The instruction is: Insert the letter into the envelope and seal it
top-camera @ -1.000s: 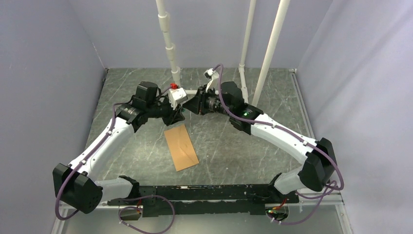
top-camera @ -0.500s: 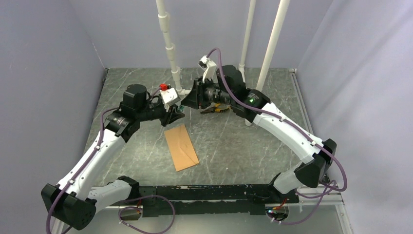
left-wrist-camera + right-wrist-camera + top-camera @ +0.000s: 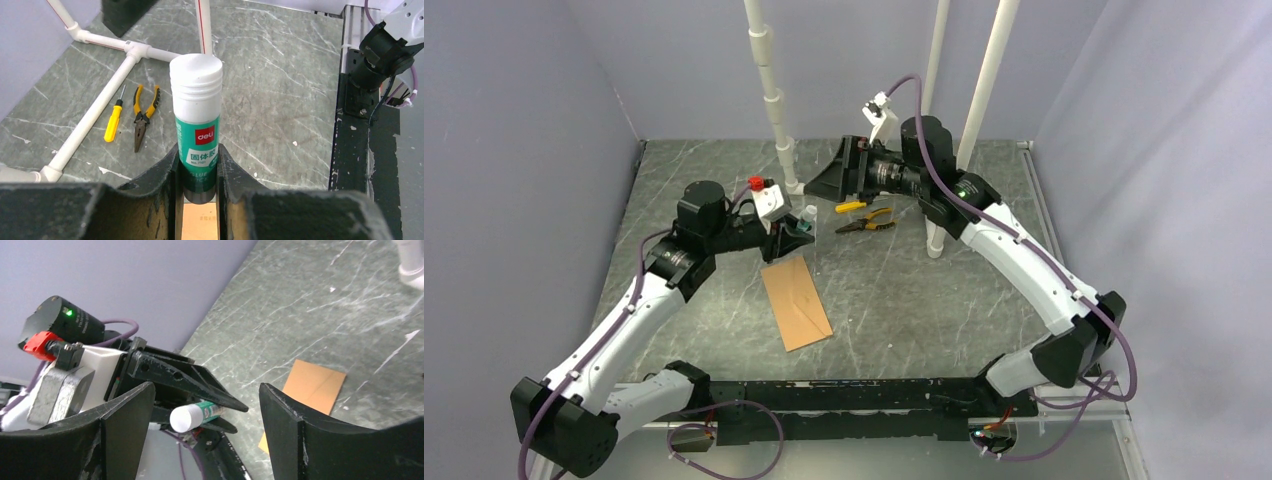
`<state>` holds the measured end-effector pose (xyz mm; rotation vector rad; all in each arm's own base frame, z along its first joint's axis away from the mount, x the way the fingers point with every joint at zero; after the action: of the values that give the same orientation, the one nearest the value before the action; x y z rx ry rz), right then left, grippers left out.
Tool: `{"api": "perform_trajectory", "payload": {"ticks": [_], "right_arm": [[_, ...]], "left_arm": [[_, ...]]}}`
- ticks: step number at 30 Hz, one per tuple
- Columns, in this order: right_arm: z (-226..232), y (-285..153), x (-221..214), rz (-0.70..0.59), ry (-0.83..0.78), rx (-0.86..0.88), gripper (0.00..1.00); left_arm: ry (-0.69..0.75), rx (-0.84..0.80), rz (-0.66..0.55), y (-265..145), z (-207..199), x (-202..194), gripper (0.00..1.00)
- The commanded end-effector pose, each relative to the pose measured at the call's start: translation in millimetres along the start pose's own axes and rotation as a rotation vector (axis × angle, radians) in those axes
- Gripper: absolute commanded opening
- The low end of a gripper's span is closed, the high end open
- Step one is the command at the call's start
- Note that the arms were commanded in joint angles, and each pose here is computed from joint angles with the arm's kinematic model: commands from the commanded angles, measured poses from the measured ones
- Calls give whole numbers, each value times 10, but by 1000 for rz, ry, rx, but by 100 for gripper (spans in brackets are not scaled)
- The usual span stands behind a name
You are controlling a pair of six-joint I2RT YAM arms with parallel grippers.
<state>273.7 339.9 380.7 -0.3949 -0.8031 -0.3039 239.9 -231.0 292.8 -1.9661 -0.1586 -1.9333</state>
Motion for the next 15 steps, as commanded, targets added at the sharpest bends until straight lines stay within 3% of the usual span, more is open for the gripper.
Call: {"api": "perform_trajectory", "payload": {"ticks": [1, 7, 15], "right_arm": [[367, -217, 139, -74, 52, 138, 81], [47, -356, 10, -129, 45, -27, 82], [-377, -560, -232, -174, 15, -211, 82]], "left_arm": [[18, -29, -89, 3, -60, 232, 2], [-165, 40, -108, 78, 49, 176, 2], [-686, 315, -45, 428, 560, -535, 2]]}}
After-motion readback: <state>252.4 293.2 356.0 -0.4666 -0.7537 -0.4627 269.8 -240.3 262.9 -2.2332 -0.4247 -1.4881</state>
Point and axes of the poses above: each gripper's point midway between its finger pads, its own y axis out along the fingers, its own z axis along the line the jaws close on, x = y × z, the point moved 1 cm from there along -y, back along the fingers, and after that the axes turned 2 degrees about -y, right-handed, at the moved point
